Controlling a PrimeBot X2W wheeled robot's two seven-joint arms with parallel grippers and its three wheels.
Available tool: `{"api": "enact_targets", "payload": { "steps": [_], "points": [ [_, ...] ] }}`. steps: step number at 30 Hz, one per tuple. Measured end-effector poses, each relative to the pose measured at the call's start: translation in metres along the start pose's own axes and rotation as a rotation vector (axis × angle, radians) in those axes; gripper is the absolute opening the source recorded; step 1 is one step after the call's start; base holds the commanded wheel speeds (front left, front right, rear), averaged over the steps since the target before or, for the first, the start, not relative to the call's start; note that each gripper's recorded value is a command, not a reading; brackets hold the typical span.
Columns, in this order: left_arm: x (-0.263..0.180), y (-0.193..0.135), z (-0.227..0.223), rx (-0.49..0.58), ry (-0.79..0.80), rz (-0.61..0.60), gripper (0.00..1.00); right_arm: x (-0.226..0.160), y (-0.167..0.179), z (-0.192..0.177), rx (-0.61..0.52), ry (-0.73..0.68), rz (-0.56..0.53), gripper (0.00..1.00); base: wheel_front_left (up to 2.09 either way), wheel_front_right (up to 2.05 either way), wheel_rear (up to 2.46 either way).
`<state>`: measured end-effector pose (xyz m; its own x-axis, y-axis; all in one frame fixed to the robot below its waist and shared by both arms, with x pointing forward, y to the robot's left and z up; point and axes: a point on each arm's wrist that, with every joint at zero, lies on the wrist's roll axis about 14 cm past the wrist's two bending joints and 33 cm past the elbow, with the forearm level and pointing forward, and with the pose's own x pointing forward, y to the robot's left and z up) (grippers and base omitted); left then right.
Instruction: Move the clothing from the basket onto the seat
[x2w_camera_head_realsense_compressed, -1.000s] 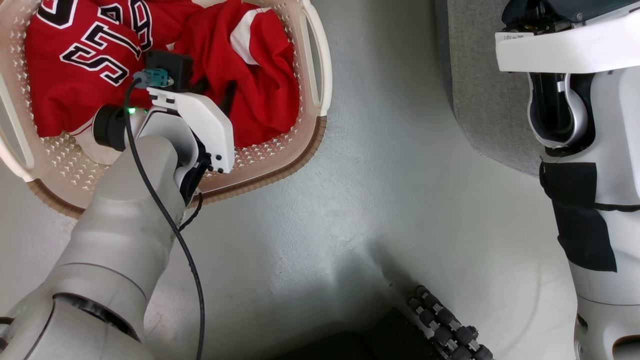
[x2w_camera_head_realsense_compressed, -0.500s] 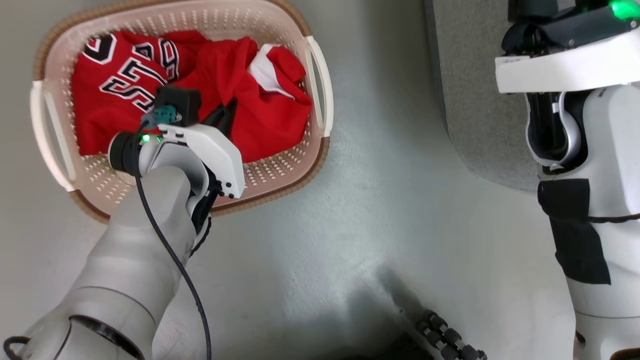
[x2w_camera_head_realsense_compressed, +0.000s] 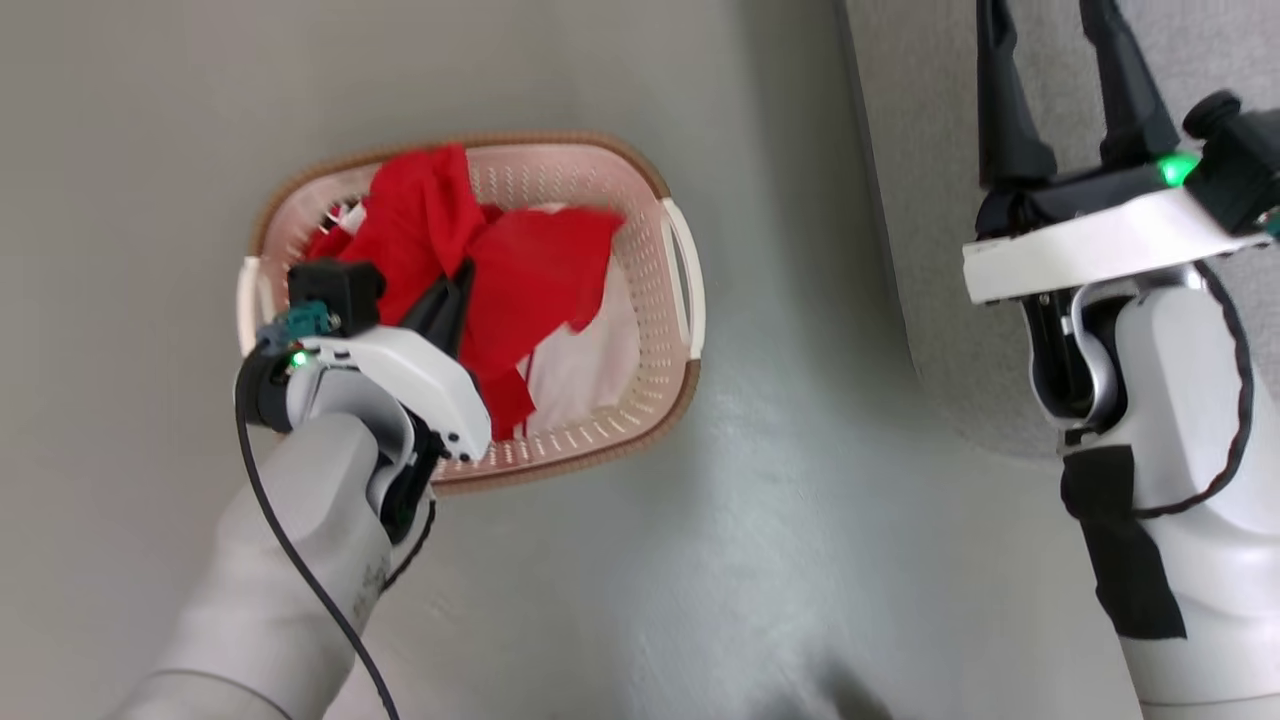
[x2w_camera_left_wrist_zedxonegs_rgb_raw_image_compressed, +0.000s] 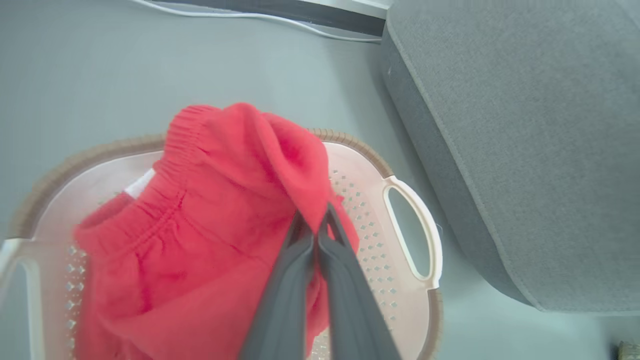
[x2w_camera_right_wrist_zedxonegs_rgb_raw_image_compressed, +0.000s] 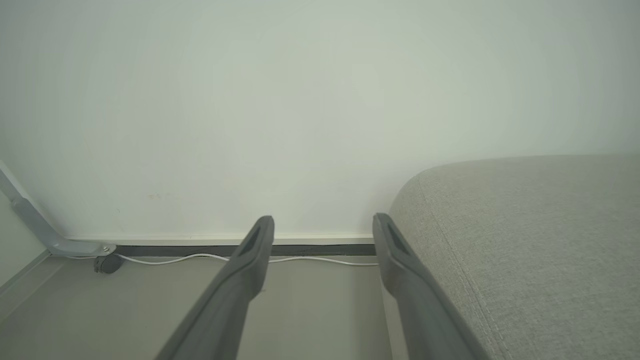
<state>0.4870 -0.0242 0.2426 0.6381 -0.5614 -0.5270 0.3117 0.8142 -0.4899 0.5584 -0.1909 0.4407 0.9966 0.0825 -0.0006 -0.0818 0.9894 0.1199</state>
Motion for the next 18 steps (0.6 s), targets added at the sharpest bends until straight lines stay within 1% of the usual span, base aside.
{"api": "enact_targets", "payload": {
  "steps": [10, 18],
  "points": [
    [-0.06, -0.018, 0.043, 0.024, -0.157, 0.03, 0.0, -0.033, 0.008, 0.032, 0.011, -0.026, -0.01, 1.0, 0.0, 0.0, 0.0],
    [-0.106, -0.04, 0.093, 0.073, -0.335, 0.028, 0.0, -0.062, 0.013, 0.051, 0.023, -0.046, -0.02, 1.0, 0.0, 0.0, 0.0]
  ]
}}
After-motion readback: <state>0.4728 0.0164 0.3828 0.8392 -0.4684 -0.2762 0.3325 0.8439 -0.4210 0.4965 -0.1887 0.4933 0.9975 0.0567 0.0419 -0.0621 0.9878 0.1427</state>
